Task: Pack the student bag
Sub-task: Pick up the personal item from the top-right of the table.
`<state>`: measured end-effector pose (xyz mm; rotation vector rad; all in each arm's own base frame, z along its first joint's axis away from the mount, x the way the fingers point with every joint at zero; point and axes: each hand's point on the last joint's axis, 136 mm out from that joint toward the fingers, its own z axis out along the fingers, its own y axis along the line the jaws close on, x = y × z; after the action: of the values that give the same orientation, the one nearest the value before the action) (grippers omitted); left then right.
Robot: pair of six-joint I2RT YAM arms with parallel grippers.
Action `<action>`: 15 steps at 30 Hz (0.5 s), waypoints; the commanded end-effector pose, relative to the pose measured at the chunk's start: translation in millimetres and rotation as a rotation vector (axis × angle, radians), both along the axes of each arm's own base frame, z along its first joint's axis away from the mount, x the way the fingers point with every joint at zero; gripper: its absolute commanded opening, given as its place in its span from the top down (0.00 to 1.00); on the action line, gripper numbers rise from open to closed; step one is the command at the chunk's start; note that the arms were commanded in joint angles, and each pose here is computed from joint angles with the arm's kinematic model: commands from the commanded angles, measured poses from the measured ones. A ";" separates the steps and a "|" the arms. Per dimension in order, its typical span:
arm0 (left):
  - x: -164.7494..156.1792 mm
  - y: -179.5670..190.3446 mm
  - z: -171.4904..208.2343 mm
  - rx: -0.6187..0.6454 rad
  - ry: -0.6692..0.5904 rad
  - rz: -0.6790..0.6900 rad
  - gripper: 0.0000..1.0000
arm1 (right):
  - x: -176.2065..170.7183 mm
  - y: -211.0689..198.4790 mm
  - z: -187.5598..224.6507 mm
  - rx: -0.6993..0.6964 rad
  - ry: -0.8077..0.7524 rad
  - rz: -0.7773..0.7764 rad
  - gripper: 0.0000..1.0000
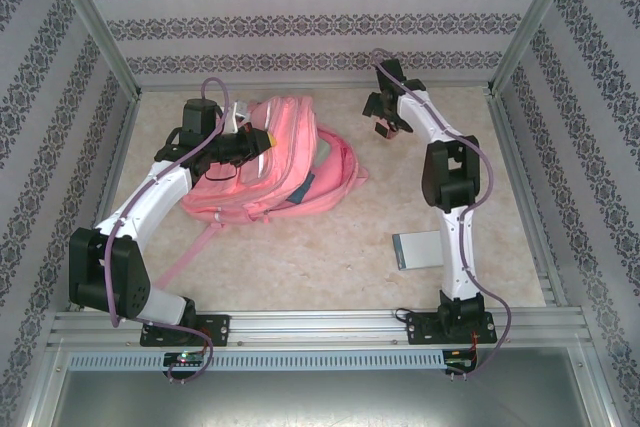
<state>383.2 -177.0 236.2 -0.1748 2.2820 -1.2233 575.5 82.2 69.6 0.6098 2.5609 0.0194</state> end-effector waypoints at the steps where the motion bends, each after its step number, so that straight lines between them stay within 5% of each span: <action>1: 1.5 -3.2 5.7 -0.001 -0.034 -0.019 1.00 | -4.3 -5.9 -10.9 -0.007 0.037 -0.108 0.02; 8: -0.7 -3.2 7.4 0.000 -0.035 -0.024 1.00 | 2.7 -8.2 -24.6 -0.022 0.061 -0.113 0.03; 15: -4.9 -1.5 10.7 0.003 -0.044 -0.020 1.00 | -1.3 -6.4 -15.1 -0.029 0.040 -0.044 0.26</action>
<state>383.2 -177.1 235.6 -0.1745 2.2837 -1.2237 579.1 77.6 42.7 0.7004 2.5836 -0.0343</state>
